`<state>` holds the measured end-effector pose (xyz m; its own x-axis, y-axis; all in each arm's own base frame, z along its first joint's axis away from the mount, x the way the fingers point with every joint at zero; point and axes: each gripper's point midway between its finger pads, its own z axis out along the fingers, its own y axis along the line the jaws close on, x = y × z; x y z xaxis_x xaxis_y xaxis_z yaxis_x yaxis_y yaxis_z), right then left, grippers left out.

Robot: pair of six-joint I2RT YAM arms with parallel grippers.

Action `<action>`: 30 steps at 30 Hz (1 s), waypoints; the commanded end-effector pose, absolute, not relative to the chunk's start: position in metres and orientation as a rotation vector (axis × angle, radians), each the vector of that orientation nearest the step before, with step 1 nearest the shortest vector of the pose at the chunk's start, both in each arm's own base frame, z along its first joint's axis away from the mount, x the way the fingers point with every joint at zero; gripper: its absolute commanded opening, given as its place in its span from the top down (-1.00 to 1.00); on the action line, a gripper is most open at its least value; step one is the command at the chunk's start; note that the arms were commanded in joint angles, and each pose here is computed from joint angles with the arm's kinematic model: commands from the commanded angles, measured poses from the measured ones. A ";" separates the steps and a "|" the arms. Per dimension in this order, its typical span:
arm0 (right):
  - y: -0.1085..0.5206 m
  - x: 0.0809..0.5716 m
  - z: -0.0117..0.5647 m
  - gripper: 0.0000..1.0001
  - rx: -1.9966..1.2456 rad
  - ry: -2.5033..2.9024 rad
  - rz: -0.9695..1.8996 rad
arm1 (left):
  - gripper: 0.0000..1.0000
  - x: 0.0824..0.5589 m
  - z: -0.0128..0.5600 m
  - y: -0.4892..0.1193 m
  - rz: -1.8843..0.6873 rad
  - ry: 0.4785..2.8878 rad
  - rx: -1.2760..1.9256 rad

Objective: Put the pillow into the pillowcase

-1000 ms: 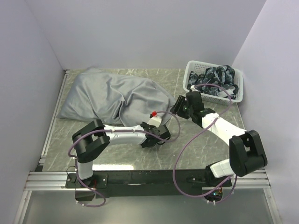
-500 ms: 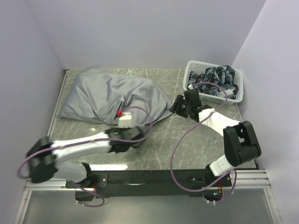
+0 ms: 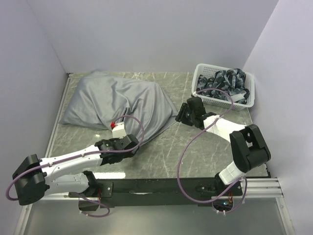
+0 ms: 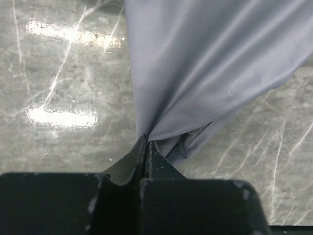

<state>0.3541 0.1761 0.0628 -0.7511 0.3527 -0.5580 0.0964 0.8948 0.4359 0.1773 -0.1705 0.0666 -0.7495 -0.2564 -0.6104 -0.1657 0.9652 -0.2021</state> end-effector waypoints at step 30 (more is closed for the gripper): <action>0.204 0.395 0.069 -0.05 0.910 2.061 0.922 | 0.98 0.171 0.073 -0.179 -0.309 2.430 -0.300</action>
<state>0.3722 0.2002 0.0379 -0.6158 0.7174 -0.3259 0.3497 0.6195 0.7028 0.1716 -0.1769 0.0685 -0.7598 -0.2809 -0.5863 -0.1467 0.9527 -0.2663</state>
